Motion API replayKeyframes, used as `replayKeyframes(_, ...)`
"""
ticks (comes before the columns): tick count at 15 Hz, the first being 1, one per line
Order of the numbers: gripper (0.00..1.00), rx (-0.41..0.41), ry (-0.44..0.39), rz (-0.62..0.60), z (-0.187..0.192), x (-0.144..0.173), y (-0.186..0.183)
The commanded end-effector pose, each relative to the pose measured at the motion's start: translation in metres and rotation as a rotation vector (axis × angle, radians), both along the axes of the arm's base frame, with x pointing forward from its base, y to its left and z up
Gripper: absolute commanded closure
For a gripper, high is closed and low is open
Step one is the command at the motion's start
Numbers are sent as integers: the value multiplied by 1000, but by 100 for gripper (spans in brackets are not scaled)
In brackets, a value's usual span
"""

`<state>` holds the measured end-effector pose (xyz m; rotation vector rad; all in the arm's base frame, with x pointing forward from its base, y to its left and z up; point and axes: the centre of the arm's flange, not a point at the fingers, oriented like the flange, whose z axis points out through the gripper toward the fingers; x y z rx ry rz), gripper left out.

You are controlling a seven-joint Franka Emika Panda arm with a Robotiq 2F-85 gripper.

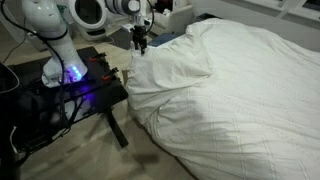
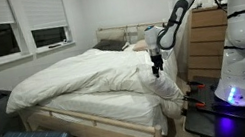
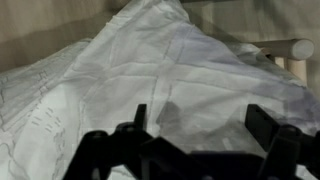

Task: Uncover the right corner of the bed

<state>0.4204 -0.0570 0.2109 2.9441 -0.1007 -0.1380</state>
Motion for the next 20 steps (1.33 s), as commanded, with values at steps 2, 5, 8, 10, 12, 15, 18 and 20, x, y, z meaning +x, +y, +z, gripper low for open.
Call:
replayKeyframes(2, 0, 3, -61, 29, -17, -16, -3)
replayKeyframes(5, 0, 14, -68, 60, -31, -25, 3)
replayKeyframes(8, 0, 36, -108, 139, -41, -33, 6)
replayKeyframes(10, 0, 49, -146, 183, -46, -39, 7)
replayKeyframes(12, 0, 51, -167, 234, -53, -45, 7)
replayKeyframes(15, 0, 16, -177, 326, -61, -51, -4)
replayKeyframes(18, 0, -20, -184, 380, -62, -54, -18)
replayKeyframes(20, 10, -38, -183, 402, -62, -55, -24)
